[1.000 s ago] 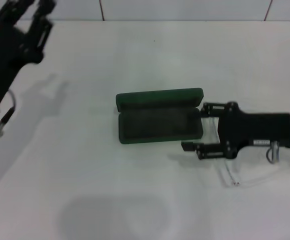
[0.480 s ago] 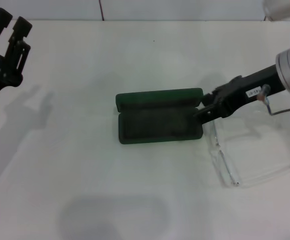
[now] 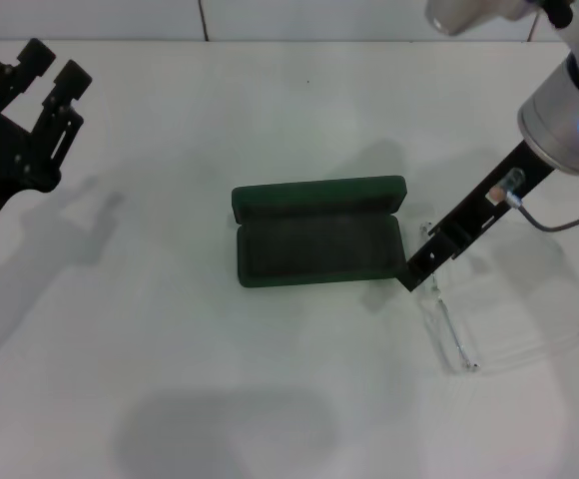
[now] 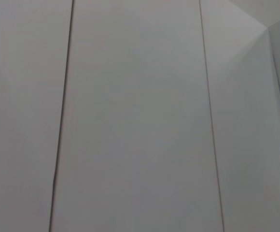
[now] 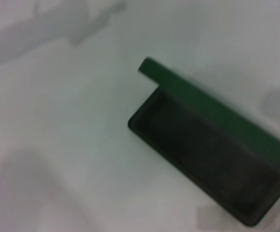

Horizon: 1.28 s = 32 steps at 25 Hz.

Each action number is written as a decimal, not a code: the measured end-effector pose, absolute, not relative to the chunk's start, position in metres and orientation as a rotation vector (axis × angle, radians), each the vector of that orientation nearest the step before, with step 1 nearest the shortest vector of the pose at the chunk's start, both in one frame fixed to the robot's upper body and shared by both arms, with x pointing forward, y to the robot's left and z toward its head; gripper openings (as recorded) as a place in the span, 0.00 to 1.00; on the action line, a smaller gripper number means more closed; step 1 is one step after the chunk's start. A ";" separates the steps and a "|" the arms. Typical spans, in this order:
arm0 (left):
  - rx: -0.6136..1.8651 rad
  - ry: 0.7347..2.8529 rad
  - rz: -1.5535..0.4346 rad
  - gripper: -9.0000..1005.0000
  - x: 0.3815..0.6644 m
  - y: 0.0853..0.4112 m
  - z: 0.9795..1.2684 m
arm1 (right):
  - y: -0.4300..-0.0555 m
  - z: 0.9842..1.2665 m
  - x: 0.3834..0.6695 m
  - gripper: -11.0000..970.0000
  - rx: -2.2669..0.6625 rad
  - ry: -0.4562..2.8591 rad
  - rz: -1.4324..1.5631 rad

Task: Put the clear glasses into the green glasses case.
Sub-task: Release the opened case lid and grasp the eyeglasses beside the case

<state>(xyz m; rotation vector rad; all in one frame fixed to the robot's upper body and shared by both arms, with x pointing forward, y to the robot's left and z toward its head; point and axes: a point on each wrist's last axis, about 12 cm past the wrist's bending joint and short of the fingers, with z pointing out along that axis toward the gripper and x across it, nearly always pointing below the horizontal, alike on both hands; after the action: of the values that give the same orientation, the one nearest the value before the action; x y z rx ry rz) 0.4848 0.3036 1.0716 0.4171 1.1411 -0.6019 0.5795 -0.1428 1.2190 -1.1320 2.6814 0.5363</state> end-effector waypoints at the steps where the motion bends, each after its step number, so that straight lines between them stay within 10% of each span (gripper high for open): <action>1: 0.419 1.138 -0.602 0.39 0.485 0.303 1.072 | -0.143 1.218 0.579 0.77 -1.134 2.691 0.536; 32: 0.523 1.083 -0.492 0.39 0.499 0.296 1.079 | -0.177 1.153 0.585 0.77 -0.765 2.833 0.694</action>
<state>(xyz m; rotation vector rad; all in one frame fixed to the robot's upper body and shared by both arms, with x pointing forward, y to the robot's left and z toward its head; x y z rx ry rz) 0.4992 0.2965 1.0794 0.5229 1.0828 -0.4923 0.5849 -0.1770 1.1525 -0.7652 2.8334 0.6942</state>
